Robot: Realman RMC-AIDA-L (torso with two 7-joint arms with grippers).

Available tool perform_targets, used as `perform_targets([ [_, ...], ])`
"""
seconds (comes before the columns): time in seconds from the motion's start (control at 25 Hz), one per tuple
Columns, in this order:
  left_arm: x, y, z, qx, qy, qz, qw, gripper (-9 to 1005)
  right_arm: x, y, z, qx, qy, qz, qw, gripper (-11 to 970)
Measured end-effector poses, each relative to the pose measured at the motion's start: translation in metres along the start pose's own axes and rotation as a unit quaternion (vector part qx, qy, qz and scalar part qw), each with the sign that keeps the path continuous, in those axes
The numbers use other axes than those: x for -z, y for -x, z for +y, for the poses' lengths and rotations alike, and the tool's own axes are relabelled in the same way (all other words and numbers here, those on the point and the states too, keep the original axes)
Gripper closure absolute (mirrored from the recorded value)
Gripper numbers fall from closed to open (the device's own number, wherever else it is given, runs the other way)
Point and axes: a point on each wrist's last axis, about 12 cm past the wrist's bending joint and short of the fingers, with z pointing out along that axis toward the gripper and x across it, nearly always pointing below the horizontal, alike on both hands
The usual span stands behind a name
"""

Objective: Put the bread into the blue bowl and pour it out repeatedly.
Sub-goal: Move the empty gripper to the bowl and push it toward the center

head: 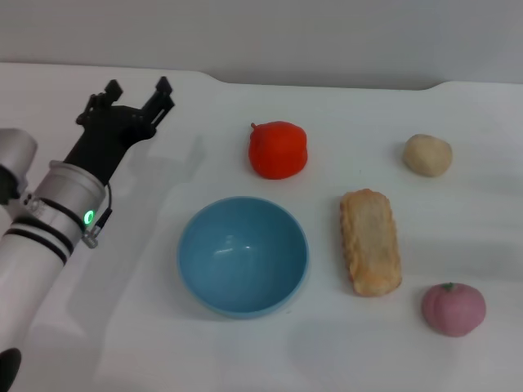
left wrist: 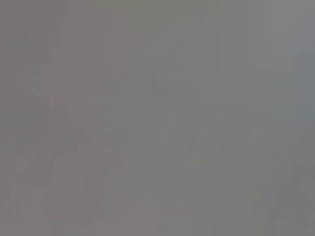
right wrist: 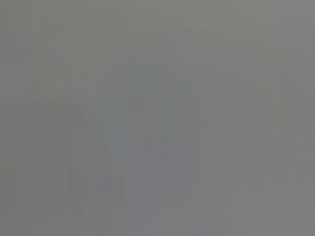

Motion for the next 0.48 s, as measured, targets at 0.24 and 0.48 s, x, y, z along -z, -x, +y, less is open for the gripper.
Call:
perform_targets([
  [0.24,-0.009,-0.001,0.001,0.012,0.008,0.023,1.0,143,0.002,-0.001,-0.002,0.0,-0.004,0.002,1.0,603],
  [0.48,-0.018,0.009,-0.004,0.038,-0.003,0.006,0.999,145,0.002,-0.001,-0.004,0.001,-0.004,0.003,1.0,604],
])
